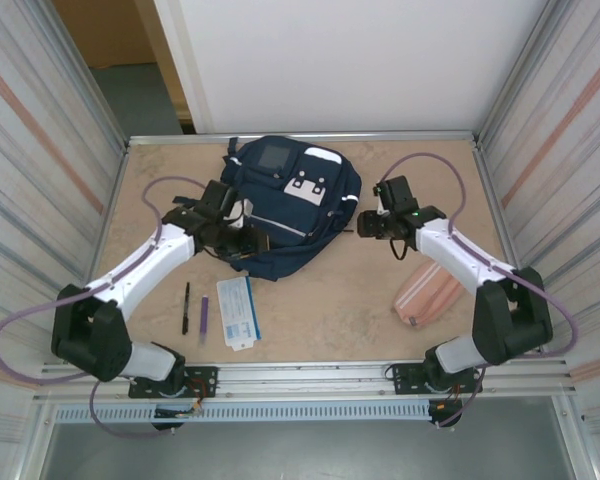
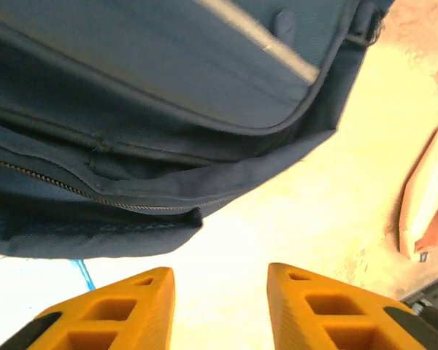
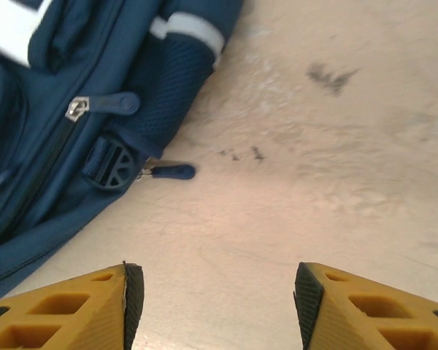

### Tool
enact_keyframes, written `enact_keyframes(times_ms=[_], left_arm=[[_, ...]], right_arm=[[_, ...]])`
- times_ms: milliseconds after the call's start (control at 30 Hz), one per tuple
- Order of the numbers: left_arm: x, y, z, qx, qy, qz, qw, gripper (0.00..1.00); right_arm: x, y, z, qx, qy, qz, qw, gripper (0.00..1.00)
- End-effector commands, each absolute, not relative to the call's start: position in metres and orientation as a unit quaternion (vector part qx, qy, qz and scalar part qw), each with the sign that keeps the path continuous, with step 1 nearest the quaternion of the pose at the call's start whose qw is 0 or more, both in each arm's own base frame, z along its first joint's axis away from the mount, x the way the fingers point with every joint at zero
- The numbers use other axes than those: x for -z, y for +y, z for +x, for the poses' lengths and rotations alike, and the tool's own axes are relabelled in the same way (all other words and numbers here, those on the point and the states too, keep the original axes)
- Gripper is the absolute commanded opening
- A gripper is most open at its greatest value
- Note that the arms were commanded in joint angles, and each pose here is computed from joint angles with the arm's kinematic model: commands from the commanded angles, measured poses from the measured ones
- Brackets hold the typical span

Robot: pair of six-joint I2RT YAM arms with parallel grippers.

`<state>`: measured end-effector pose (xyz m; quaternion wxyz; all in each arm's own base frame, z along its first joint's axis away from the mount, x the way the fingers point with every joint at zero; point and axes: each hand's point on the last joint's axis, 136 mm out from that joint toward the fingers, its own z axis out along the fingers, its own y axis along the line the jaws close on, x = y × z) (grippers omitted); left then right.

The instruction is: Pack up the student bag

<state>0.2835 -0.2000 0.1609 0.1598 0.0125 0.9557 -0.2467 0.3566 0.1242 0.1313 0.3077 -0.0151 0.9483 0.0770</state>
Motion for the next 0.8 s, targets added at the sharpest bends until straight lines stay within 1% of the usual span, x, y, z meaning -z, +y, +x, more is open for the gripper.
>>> enact_keyframes(times_ms=[0,133,167,200,233,267,367,500,633,700,767], left_arm=[[-0.205,-0.168,0.291,0.151,0.959,0.045,0.235,0.44],[-0.212,-0.184,0.299,0.142,0.959,0.103,0.224,0.48],[-0.21,-0.193,0.302,0.137,0.957,0.128,0.222,0.48],[-0.208,-0.201,0.308,0.126,0.954,0.153,0.224,0.49],[-0.205,-0.21,0.314,0.111,0.952,0.172,0.227,0.5],[-0.202,-0.219,0.32,0.092,0.949,0.193,0.23,0.51],[-0.186,-0.251,0.333,0.08,0.945,0.227,0.221,0.54],[-0.158,-0.277,0.347,0.066,0.951,0.225,0.199,0.56],[-0.129,-0.295,0.357,0.045,0.958,0.218,0.182,0.57],[-0.117,-0.295,0.367,0.022,0.962,0.199,0.185,0.58],[-0.108,-0.292,0.377,0.0,0.968,0.168,0.189,0.59]], right_arm=[[-0.14,0.105,0.338,-0.071,0.947,0.022,0.311,0.61],[-0.167,0.095,0.332,-0.071,0.933,0.042,0.352,0.67],[-0.174,0.089,0.33,-0.062,0.928,0.054,0.363,0.72],[-0.182,0.08,0.328,-0.051,0.922,0.077,0.376,0.8],[-0.187,0.073,0.326,-0.043,0.917,0.093,0.386,0.96],[-0.19,0.066,0.323,-0.034,0.911,0.106,0.398,0.99],[-0.192,0.043,0.317,0.006,0.897,0.141,0.418,0.99],[-0.179,0.023,0.3,0.033,0.902,0.172,0.395,0.99],[-0.159,0.029,0.29,-0.002,0.914,0.157,0.375,0.99],[-0.152,0.034,0.287,-0.016,0.919,0.147,0.366,0.99],[-0.153,0.038,0.283,-0.034,0.916,0.145,0.373,0.99]])
